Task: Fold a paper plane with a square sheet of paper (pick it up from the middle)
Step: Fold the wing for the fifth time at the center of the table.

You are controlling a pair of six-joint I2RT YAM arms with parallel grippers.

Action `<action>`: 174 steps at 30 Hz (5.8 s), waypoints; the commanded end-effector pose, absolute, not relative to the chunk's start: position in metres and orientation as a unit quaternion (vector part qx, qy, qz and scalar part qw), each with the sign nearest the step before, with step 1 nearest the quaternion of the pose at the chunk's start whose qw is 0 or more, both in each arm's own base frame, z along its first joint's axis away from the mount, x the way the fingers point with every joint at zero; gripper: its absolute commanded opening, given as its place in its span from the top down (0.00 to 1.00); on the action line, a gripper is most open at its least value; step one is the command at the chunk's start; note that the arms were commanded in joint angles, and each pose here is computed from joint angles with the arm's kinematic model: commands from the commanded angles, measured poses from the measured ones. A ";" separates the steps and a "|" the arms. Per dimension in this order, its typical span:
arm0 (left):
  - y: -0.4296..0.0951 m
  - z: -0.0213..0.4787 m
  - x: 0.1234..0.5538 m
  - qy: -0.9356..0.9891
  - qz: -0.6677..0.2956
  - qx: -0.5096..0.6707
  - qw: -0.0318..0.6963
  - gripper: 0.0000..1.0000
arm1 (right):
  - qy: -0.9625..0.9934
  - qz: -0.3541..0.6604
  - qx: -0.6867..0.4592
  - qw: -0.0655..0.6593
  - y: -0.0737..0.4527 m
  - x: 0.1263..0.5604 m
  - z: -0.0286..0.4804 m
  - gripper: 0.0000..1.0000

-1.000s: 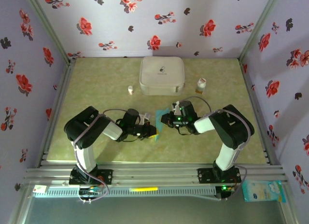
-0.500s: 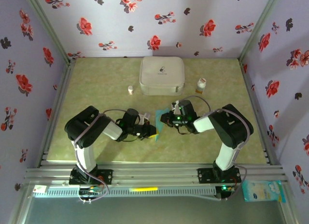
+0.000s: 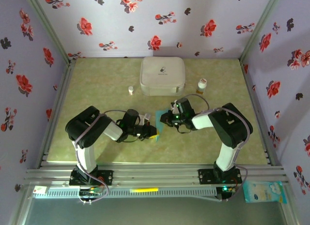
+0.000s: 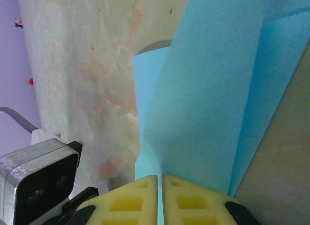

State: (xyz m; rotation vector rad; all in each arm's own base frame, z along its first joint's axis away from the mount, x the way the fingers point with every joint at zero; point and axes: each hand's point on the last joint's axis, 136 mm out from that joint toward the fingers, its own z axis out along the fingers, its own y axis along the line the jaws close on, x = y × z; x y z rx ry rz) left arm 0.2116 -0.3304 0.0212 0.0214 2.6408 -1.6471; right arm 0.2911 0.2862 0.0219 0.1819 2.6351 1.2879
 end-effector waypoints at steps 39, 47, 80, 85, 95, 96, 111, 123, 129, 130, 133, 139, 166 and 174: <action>-0.302 -0.009 0.169 0.905 -0.420 0.041 -0.051 0.98 | 0.942 0.323 0.081 0.043 0.264 0.269 -0.026 0.94; -0.299 -0.006 0.162 0.909 -0.409 0.056 -0.061 0.89 | 0.945 0.312 0.085 0.042 0.259 0.267 -0.029 0.94; -0.296 -0.006 0.152 0.922 -0.366 0.103 -0.068 0.96 | 0.949 0.302 0.088 0.036 0.258 0.266 -0.032 0.95; -0.295 -0.001 0.155 0.923 -0.365 0.107 -0.051 0.95 | 0.949 0.300 0.088 0.035 0.257 0.266 -0.033 0.95; -0.295 0.075 0.203 0.908 -0.393 0.093 0.107 0.84 | 0.948 0.303 0.091 0.037 0.259 0.268 -0.032 0.95; -0.300 0.079 0.206 0.906 -0.399 0.096 0.105 0.85 | 0.948 0.303 0.091 0.037 0.259 0.269 -0.031 0.95; -0.352 0.061 0.218 0.895 -0.432 0.101 0.043 0.90 | 0.948 0.302 0.091 0.037 0.259 0.269 -0.031 0.95; -0.348 0.033 0.208 0.916 -0.383 0.120 0.023 0.91 | 0.949 0.299 0.093 0.032 0.258 0.267 -0.034 0.95; -0.339 0.019 0.198 0.923 -0.365 0.123 0.010 0.91 | 0.950 0.297 0.093 0.032 0.257 0.267 -0.035 0.95; -0.338 0.018 0.197 0.924 -0.362 0.124 0.008 0.91 | 0.950 0.298 0.093 0.033 0.257 0.267 -0.034 0.95; -0.331 0.010 0.192 0.932 -0.339 0.131 0.006 0.91 | 0.950 0.296 0.093 0.031 0.257 0.266 -0.035 0.95; -0.324 0.006 0.182 0.937 -0.322 0.138 0.005 0.92 | 0.952 0.292 0.092 0.029 0.256 0.265 -0.037 0.95; -0.286 -0.003 0.135 0.942 -0.306 0.133 -0.024 0.93 | 0.953 0.287 0.095 0.026 0.254 0.265 -0.040 0.95; -0.297 0.042 0.147 0.919 -0.362 0.148 0.038 0.97 | 0.949 0.297 0.101 0.028 0.257 0.266 -0.037 0.95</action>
